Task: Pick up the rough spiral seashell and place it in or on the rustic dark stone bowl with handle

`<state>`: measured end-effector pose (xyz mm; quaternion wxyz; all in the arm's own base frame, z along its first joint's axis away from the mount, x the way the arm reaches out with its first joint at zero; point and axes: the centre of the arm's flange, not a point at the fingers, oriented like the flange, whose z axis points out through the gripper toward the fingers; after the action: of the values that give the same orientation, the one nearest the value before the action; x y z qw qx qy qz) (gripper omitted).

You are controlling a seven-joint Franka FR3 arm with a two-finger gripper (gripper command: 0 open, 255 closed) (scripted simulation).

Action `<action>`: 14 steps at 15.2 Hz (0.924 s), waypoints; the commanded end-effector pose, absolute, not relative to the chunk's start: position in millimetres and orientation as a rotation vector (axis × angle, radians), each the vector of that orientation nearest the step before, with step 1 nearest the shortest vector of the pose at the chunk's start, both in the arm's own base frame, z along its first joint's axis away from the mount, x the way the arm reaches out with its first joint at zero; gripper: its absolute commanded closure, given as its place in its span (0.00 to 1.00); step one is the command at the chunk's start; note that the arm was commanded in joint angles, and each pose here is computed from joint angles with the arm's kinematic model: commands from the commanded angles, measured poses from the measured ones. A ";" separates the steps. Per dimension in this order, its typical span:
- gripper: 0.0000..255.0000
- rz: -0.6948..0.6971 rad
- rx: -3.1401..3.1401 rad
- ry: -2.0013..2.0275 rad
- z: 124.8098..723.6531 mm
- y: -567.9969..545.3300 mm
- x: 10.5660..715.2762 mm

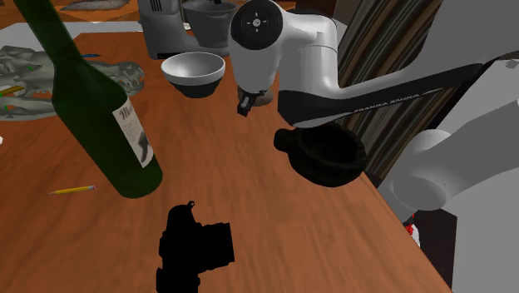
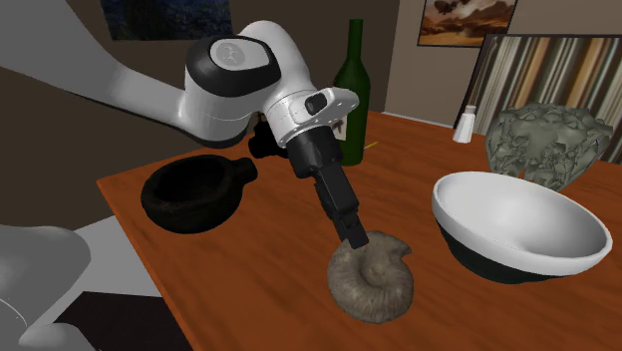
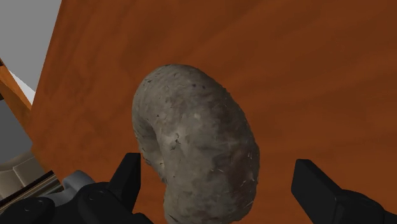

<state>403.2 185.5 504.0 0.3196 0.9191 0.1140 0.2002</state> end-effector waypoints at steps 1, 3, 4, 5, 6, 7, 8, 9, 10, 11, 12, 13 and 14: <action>0.00 0.527 2.416 0.300 502.2 184.7 404.2; 0.00 0.527 2.416 0.300 502.2 184.7 404.2; 0.00 0.527 2.416 0.300 502.2 184.7 404.2; 0.00 0.527 2.416 0.300 502.2 184.7 404.2; 0.00 0.527 2.416 0.300 502.2 184.7 404.2; 1.00 0.527 2.416 0.300 502.2 184.7 404.2; 1.00 0.527 2.416 0.300 502.2 184.7 404.2; 1.00 0.527 2.416 0.300 502.1 184.3 404.2; 1.00 0.527 2.416 0.300 502.0 183.7 403.7; 1.00 0.527 2.416 0.300 501.7 183.7 403.6; 1.00 0.527 2.416 0.300 501.8 184.3 403.7; 1.00 0.527 2.416 0.300 501.6 183.6 404.7; 1.00 0.527 2.416 0.300 502.6 183.1 404.0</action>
<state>404.0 182.9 505.9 0.3211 0.9180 0.1125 0.2038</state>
